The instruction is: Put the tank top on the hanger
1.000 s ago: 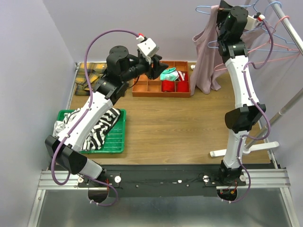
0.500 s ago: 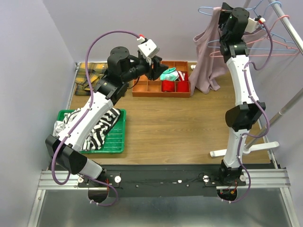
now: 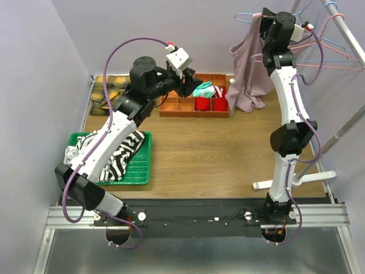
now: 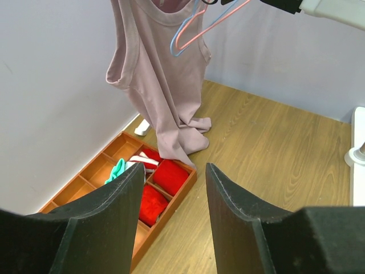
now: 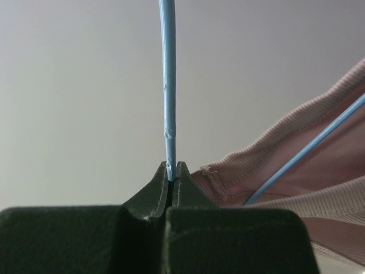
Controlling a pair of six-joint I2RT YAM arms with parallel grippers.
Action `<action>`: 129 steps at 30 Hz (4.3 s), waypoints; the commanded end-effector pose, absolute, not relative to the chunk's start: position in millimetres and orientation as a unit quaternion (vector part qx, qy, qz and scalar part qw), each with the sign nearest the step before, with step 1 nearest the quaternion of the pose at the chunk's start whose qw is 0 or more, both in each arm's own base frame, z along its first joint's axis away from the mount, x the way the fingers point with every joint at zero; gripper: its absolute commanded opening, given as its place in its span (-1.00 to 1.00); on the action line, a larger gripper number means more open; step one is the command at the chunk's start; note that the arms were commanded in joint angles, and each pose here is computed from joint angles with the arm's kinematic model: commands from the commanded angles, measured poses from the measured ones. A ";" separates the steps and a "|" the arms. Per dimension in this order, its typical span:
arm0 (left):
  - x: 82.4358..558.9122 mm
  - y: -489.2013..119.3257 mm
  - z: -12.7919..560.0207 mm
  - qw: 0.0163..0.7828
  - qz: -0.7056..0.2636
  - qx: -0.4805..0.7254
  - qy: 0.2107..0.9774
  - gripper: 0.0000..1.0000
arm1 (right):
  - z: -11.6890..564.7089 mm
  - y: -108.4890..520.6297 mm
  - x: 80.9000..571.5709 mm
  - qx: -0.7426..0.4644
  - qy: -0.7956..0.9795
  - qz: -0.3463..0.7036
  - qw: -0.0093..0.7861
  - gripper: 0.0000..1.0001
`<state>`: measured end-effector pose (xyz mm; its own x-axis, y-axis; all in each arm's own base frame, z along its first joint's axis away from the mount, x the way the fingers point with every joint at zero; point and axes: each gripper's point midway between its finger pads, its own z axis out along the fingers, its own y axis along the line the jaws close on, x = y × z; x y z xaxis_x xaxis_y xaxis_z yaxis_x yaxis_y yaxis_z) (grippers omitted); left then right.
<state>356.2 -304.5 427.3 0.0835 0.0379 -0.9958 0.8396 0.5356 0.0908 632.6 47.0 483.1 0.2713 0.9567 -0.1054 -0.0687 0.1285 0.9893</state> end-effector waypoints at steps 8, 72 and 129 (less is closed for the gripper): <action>358.3 -303.6 426.5 0.641 -0.318 0.358 0.600 0.12 | 480.9 48.8 625.7 0.499 0.453 0.417 0.610 -0.03; 342.9 -278.7 442.0 0.679 -0.314 0.312 0.586 0.29 | 407.4 44.4 573.3 0.427 0.616 0.158 0.643 0.68; 359.0 -229.8 396.6 0.650 -0.278 0.132 0.695 0.39 | 437.7 168.2 482.3 0.188 0.702 0.228 0.648 0.70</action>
<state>360.7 -269.0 404.6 -0.0321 -0.0968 -0.9948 0.7165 0.6917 -0.0904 512.4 103.6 427.4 -0.0003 0.5878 -0.8090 0.1537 0.7994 0.5808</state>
